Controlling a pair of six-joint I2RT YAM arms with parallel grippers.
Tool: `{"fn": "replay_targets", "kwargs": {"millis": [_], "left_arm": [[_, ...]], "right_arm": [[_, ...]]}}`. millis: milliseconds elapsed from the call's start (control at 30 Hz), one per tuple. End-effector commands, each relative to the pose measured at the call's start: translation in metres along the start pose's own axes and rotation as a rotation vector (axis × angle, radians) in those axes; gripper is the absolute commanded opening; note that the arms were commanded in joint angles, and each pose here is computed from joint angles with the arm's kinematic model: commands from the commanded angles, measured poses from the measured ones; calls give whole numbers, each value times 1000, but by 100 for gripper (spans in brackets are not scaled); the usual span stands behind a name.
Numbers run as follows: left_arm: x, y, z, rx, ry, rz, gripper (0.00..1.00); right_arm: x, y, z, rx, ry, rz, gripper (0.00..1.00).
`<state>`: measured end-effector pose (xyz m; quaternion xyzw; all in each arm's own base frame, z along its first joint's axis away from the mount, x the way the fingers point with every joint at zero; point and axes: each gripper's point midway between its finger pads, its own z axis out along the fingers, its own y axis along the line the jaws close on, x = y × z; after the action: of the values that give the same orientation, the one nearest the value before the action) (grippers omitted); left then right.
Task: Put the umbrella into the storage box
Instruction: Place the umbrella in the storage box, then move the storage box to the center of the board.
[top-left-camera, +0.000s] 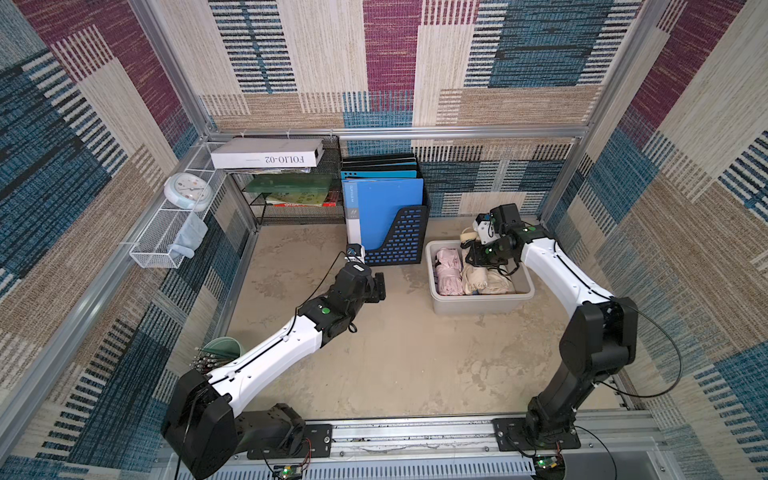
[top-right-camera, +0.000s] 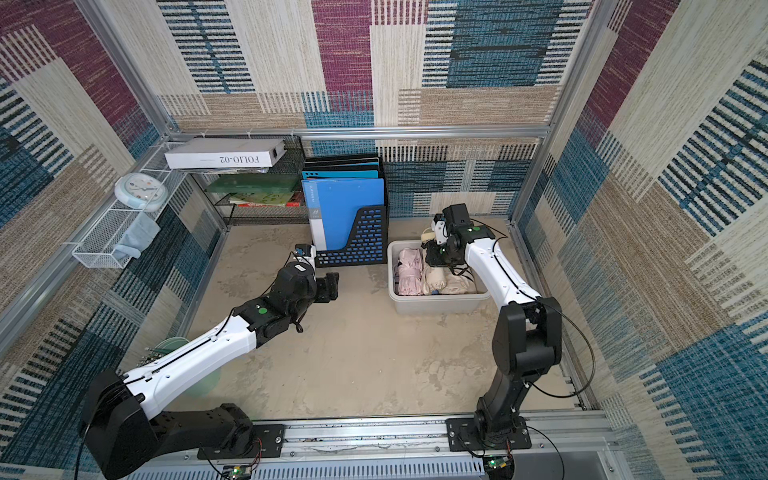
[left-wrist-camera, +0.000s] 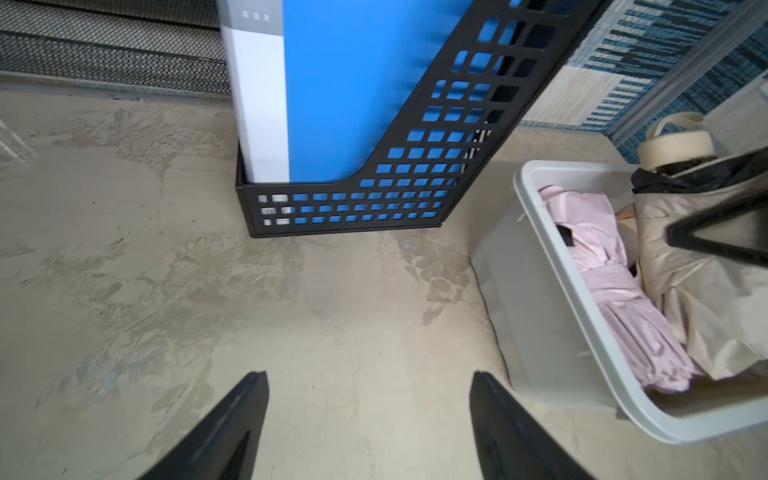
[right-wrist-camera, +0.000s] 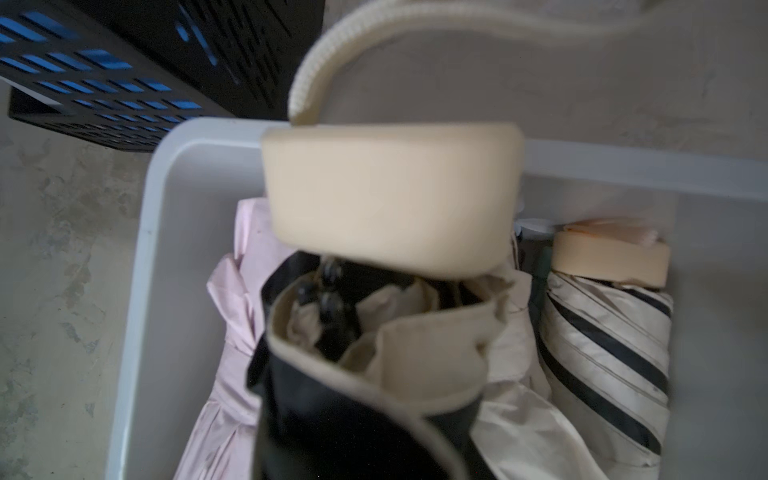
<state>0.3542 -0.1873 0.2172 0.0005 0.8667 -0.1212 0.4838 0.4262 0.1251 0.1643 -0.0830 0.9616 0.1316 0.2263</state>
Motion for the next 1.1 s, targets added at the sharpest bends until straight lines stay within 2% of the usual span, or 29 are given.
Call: {"fn": "replay_targets", "kwargs": {"millis": [0,133,200,300,400,467,633,767,900,933,1000,1067], "left_arm": [[-1,12,3,-49,-1,-33,80],[-2,18,8,-60,9,-53,80],[-1,21,11,-68,16,-62,80],[0,28,14,-83,26,-78,80],[-1,36,16,-108,26,-92,81],[-2,43,16,-130,24,-99,81],[-2,61,17,-187,10,-115,81],[-6,82,19,-242,-16,-94,81],[-13,106,19,-303,-47,-37,81],[-14,112,19,-314,-55,-27,81],[-15,124,16,-339,-66,-27,81],[-14,134,14,-353,-68,-35,82]], "right_arm": [[22,8,10,-60,111,-19,19],[36,12,24,-105,157,3,20],[43,11,29,-108,178,14,25],[41,7,28,-79,170,21,44],[23,0,10,-11,96,11,65],[9,-5,-7,34,31,3,73],[-15,-15,-49,121,-139,-13,75],[-30,-40,-88,270,-368,47,74],[-34,-70,-129,408,-609,114,77],[-30,-81,-137,452,-653,146,80],[-18,-106,-147,563,-691,230,84],[-4,-130,-146,612,-662,309,84]]}}
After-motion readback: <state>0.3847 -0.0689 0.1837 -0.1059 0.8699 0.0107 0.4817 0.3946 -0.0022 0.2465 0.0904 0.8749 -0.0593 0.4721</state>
